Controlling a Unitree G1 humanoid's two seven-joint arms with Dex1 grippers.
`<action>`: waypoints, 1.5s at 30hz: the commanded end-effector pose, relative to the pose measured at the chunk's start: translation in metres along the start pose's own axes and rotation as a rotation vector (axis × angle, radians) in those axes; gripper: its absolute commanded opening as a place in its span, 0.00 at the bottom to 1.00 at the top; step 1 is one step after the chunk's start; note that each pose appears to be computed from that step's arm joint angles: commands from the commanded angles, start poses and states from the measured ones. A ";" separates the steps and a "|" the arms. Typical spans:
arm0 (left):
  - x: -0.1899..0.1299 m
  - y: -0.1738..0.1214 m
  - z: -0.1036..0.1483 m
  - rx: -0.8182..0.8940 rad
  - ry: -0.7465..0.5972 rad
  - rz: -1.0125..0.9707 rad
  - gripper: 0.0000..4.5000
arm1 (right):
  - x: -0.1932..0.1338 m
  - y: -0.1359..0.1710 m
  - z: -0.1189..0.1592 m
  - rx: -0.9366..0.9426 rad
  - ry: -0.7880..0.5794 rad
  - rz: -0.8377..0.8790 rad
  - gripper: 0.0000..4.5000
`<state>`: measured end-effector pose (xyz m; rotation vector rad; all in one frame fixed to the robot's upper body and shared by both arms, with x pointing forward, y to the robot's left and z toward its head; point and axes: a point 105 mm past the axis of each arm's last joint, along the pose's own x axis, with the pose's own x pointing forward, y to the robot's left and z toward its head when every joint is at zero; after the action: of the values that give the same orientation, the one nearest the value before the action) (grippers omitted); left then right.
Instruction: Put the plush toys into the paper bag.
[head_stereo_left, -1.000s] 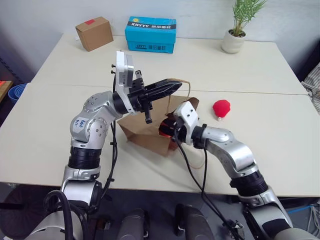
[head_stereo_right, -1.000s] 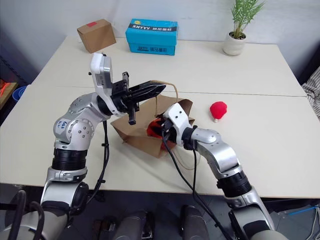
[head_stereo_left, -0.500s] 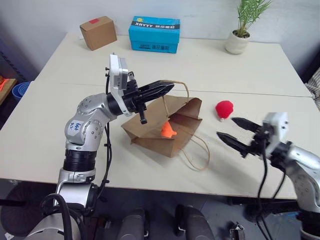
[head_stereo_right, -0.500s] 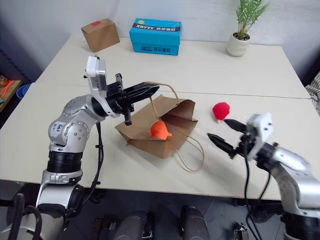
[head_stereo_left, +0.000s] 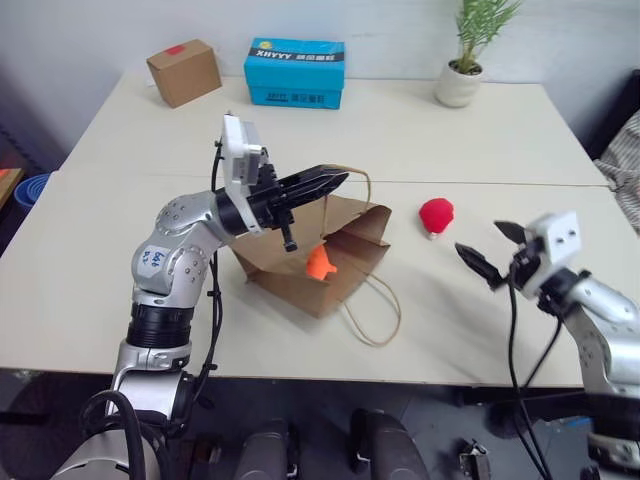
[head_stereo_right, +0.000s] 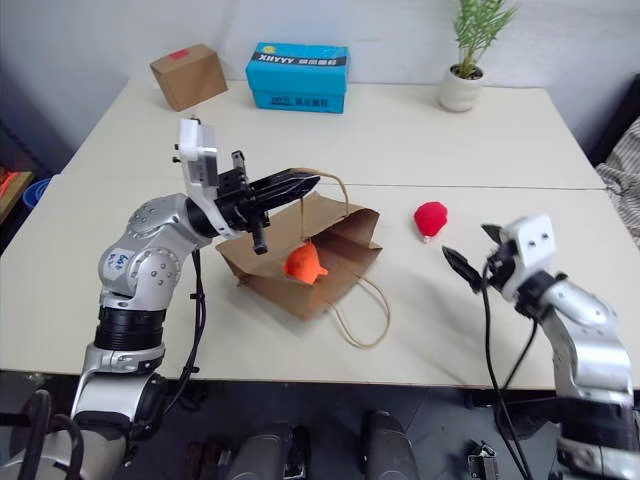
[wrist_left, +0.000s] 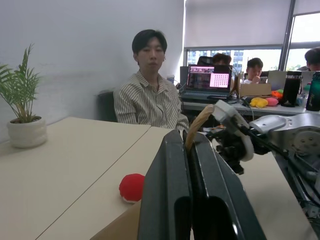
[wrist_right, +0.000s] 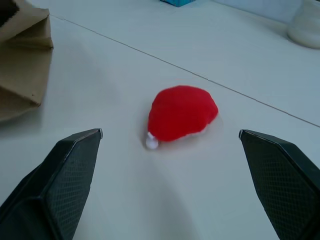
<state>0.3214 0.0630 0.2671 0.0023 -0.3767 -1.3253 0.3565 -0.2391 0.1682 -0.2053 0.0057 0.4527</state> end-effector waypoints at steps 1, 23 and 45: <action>0.004 -0.001 0.012 0.056 -0.018 -0.013 0.00 | 0.029 -0.008 -0.006 0.027 0.081 -0.030 1.00; 0.006 0.000 0.009 0.038 -0.027 -0.031 0.00 | -0.029 0.083 0.035 0.042 -0.038 0.541 0.00; 0.016 -0.010 0.009 0.006 -0.040 -0.094 0.00 | 0.065 0.159 0.028 -0.022 -0.140 0.400 0.58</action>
<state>0.3181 0.0475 0.2666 -0.0093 -0.3661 -1.4087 0.3512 -0.0656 0.1457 -0.1998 -0.0253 0.8577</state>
